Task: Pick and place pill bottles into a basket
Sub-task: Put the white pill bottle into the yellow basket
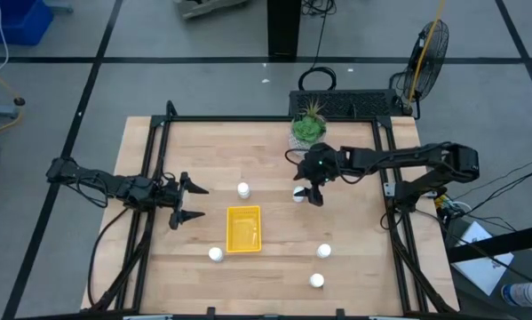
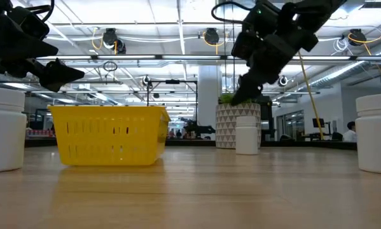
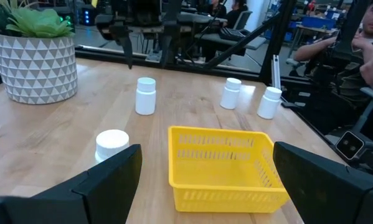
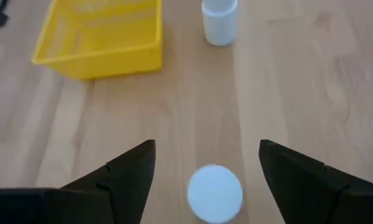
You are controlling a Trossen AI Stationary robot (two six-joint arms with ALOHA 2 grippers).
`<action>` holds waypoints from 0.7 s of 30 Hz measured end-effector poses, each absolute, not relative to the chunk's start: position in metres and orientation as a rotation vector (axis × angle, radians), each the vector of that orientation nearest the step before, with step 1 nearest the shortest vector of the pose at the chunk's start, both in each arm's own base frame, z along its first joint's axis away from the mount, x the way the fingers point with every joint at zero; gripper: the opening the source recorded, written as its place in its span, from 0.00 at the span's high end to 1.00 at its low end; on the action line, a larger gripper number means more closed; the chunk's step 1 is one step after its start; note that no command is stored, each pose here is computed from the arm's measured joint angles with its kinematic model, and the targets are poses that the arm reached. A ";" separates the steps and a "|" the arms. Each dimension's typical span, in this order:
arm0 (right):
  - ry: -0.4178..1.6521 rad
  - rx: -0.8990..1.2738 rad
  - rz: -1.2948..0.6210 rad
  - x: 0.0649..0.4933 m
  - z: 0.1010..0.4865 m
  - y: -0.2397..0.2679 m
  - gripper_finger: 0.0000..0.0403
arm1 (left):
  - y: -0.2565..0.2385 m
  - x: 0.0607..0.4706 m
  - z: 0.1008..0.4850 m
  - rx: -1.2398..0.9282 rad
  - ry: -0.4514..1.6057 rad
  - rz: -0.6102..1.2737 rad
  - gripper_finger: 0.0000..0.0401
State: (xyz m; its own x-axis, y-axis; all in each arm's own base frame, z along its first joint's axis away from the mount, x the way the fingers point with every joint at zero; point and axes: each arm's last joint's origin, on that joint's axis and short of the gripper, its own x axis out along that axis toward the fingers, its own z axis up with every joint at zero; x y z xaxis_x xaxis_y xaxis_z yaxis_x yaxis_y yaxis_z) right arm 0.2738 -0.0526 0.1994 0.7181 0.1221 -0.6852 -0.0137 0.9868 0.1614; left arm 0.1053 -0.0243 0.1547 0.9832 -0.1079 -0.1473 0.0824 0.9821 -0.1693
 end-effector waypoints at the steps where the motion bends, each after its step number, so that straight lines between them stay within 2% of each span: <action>1: 0.772 0.131 0.057 0.273 0.197 -0.052 0.32 | -0.024 0.105 0.155 -0.163 0.157 -0.096 0.09; 7: 0.812 0.043 -0.041 0.270 0.189 -0.046 0.32 | -0.024 0.105 0.154 -0.163 0.161 -0.096 0.09; 21: 0.809 0.054 -0.020 0.273 0.189 -0.028 0.32 | -0.024 0.106 0.154 -0.170 0.163 -0.094 0.09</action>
State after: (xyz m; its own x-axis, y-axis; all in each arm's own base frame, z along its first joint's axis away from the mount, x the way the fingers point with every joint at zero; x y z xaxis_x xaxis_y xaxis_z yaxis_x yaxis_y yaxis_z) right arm 0.2727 -0.0279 0.1889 0.6900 0.0027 -0.7238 0.0386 0.9984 0.0405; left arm 0.1055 -0.0244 0.1540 0.9823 -0.1072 -0.1536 0.0796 0.9812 -0.1755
